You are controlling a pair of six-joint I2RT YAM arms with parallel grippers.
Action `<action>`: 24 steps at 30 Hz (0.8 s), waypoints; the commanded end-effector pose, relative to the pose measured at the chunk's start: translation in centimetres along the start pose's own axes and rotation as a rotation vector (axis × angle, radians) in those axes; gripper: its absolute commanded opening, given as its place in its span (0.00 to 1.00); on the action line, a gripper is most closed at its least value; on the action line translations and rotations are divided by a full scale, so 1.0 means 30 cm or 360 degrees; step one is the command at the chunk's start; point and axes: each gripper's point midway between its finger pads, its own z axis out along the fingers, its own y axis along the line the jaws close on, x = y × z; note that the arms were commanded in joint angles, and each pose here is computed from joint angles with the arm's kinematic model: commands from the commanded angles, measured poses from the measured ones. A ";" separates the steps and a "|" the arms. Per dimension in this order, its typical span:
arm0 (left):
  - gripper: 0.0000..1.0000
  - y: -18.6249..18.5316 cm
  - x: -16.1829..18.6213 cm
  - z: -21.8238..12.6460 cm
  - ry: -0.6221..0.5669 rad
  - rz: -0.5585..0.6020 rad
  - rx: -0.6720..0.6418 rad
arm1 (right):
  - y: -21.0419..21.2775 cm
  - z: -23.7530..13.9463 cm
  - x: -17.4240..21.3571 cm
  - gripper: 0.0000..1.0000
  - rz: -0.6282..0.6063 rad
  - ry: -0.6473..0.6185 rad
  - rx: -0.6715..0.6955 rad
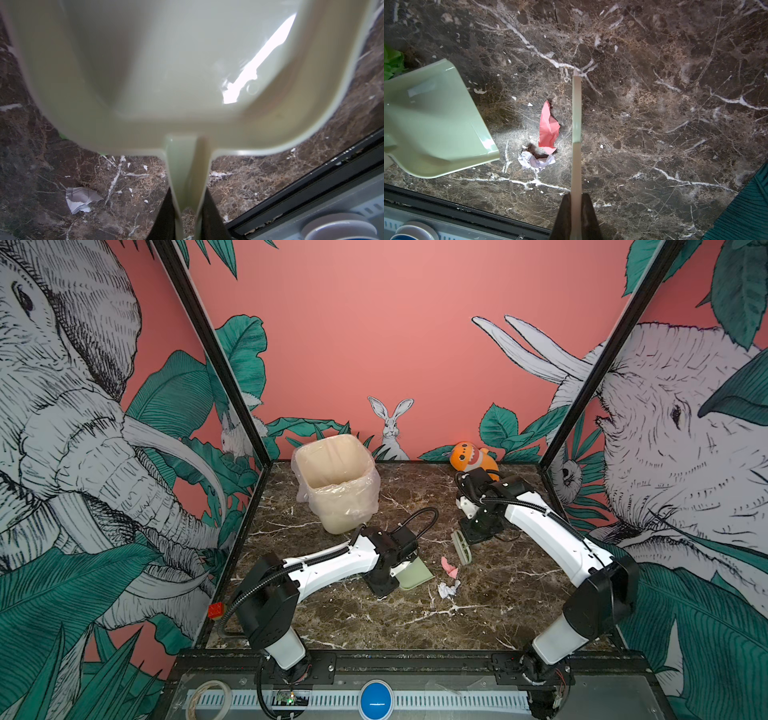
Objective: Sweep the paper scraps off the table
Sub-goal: 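Position the brush in the right gripper behind the pink scrap, facing the dustpan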
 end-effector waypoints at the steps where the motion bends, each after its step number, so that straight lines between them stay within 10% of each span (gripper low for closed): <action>1: 0.15 -0.011 0.032 0.012 0.0083 0.0058 0.0013 | 0.007 0.020 0.006 0.00 0.0022 0.0024 -0.0016; 24: 0.14 -0.013 -0.003 0.063 0.0113 0.0132 0.0015 | 0.092 0.050 0.005 0.00 -0.0012 0.0048 -0.0098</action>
